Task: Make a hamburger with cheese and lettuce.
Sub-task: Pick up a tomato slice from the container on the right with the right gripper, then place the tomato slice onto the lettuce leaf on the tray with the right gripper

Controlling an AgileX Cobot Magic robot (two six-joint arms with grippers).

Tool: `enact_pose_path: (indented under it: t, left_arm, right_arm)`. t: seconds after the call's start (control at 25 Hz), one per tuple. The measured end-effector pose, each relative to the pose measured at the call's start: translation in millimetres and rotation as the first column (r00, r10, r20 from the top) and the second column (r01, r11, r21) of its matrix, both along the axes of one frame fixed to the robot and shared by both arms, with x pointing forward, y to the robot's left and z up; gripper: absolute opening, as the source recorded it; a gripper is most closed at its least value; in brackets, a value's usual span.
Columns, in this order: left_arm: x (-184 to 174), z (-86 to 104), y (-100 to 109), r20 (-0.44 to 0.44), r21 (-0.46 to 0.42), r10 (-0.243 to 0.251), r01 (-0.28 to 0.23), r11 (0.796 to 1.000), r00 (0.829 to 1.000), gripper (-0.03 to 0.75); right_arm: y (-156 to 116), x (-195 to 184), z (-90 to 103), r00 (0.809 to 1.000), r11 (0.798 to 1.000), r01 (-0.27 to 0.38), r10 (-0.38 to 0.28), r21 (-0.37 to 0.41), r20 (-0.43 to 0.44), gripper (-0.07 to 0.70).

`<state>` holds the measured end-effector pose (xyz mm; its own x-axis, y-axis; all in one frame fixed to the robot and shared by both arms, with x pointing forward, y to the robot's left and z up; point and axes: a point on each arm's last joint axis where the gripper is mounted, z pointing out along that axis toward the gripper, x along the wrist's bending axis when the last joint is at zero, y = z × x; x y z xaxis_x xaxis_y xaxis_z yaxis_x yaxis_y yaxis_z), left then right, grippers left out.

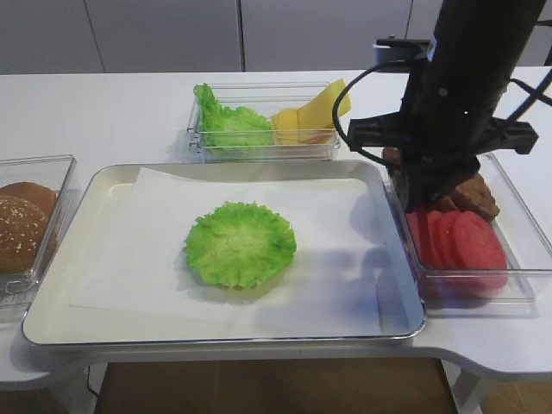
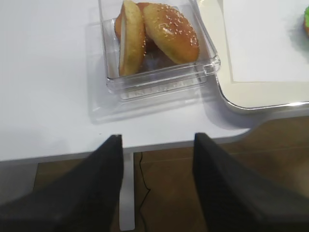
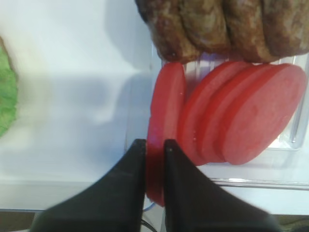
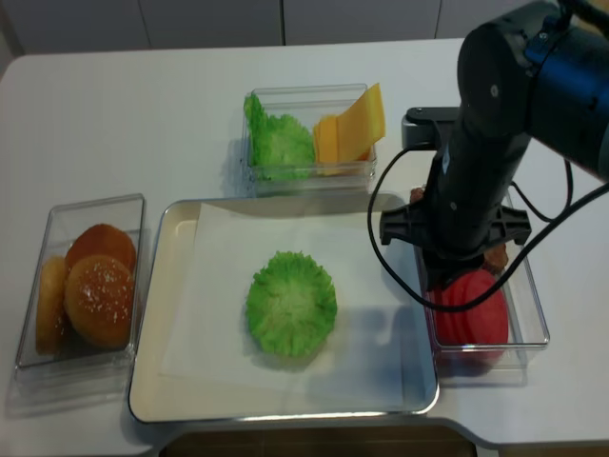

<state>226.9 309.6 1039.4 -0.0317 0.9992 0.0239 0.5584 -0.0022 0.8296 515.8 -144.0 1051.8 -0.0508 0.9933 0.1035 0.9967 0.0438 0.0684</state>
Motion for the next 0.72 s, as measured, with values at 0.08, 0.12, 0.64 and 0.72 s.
enact_pose_path:
  t: [0.08,0.12,0.64,0.72]
  left_arm:
    - [0.0,0.0,0.0,0.0,0.0,0.0,0.0,1.0,1.0,0.353]
    - [0.0,0.0,0.0,0.0,0.0,0.0,0.0,1.0,1.0,0.353]
    - [0.0,0.0,0.0,0.0,0.0,0.0,0.0,1.0,1.0,0.353]
    - [0.0,0.0,0.0,0.0,0.0,0.0,0.0,1.0,1.0,0.353]
  right_arm:
    - [0.6,1.8,4.4,1.0,1.0,-0.003,0.003,0.004,0.015,0.093]
    - [1.1,3.1,7.5,1.0,1.0,-0.004,0.004,0.007,0.025,0.093]
    - [5.8,6.3,27.2,0.997,0.998,-0.026,0.02,0.065,0.081,0.092]
    - [5.0,4.0,31.5,0.996,0.997,-0.028,0.021,0.074,0.091,0.092]
